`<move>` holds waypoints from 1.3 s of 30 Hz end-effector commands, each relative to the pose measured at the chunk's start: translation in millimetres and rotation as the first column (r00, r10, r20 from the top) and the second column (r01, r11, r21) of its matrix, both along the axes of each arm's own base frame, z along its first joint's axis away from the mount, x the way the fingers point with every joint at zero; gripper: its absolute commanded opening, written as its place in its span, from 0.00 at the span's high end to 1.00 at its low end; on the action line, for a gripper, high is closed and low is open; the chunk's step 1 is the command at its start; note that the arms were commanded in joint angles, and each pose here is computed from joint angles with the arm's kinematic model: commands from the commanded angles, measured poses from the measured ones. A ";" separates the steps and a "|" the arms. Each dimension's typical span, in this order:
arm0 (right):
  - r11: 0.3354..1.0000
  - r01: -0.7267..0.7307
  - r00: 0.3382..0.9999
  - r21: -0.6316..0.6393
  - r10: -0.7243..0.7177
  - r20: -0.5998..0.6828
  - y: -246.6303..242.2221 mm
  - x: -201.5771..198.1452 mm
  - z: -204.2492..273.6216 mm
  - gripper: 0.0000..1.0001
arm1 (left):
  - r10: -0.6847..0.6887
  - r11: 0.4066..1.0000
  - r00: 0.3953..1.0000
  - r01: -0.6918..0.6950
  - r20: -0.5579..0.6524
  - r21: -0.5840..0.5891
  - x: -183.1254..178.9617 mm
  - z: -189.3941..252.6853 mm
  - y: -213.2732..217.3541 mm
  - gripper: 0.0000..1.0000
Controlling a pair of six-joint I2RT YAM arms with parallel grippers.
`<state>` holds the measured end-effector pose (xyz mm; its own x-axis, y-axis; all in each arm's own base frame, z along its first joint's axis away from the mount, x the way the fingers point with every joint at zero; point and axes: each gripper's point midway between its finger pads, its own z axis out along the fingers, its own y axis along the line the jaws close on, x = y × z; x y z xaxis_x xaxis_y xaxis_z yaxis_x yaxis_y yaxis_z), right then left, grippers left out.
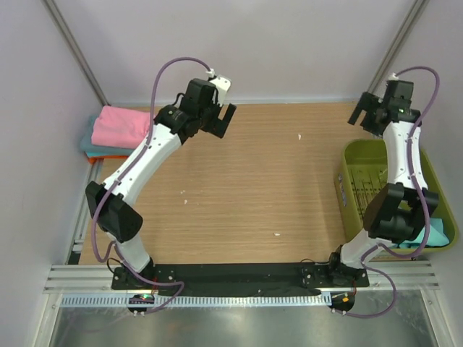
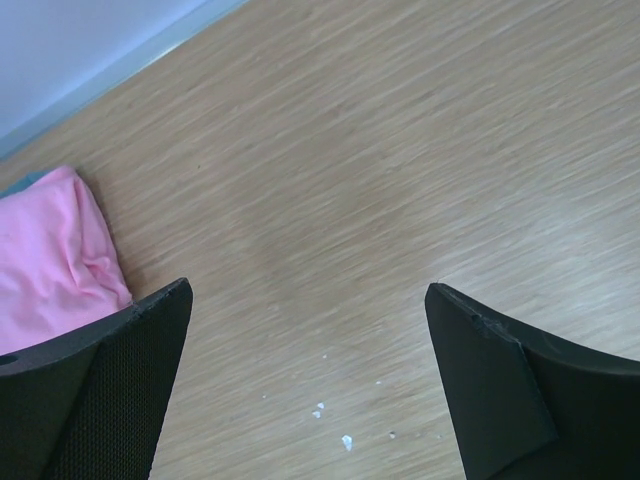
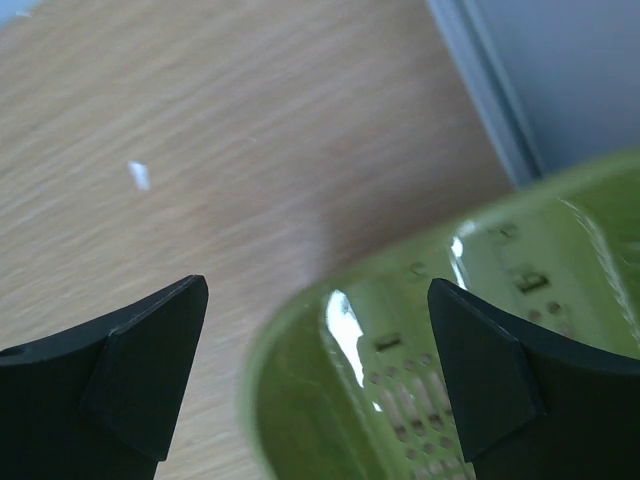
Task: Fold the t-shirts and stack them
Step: Grab the tshirt from the pile
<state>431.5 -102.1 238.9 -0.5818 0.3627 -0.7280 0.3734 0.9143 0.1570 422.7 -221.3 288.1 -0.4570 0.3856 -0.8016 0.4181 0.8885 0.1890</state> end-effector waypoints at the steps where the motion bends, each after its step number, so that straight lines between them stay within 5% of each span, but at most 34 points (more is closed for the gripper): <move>1: 0.990 0.123 0.992 -0.068 -0.125 -0.033 -47.8 -38.5 -4.3 0.02 | 0.045 0.994 0.998 -0.049 0.040 0.097 11.9 -12.3 16.0 0.00; 12: 0.965 0.148 0.919 -0.218 -0.216 -0.330 -56.1 -165.8 -35.4 0.03 | 0.066 0.983 0.997 -0.061 -0.027 0.171 37.4 -56.6 26.4 0.00; 18: 0.959 0.027 0.771 -0.281 -0.199 -0.605 -61.9 -230.4 -72.2 0.03 | 0.046 0.985 0.999 -0.049 0.022 0.168 56.0 -49.2 26.3 0.00; 35: 0.967 -0.012 0.460 -0.253 -0.220 -0.860 -111.3 -297.6 -143.0 0.04 | 0.054 0.980 0.998 -0.062 0.045 0.187 62.3 -51.5 31.2 0.00; 39: 0.975 0.012 0.435 -0.224 -0.206 -0.876 -113.9 -303.3 -153.6 0.07 | 0.064 0.980 0.997 -0.071 0.043 0.186 61.8 -52.9 32.3 0.00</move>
<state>133.3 -206.9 84.9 -0.9028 0.4178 0.1019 0.3367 0.8341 -0.4369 473.2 -190.1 209.7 -0.5053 0.5327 -0.6789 0.3977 0.8420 0.3647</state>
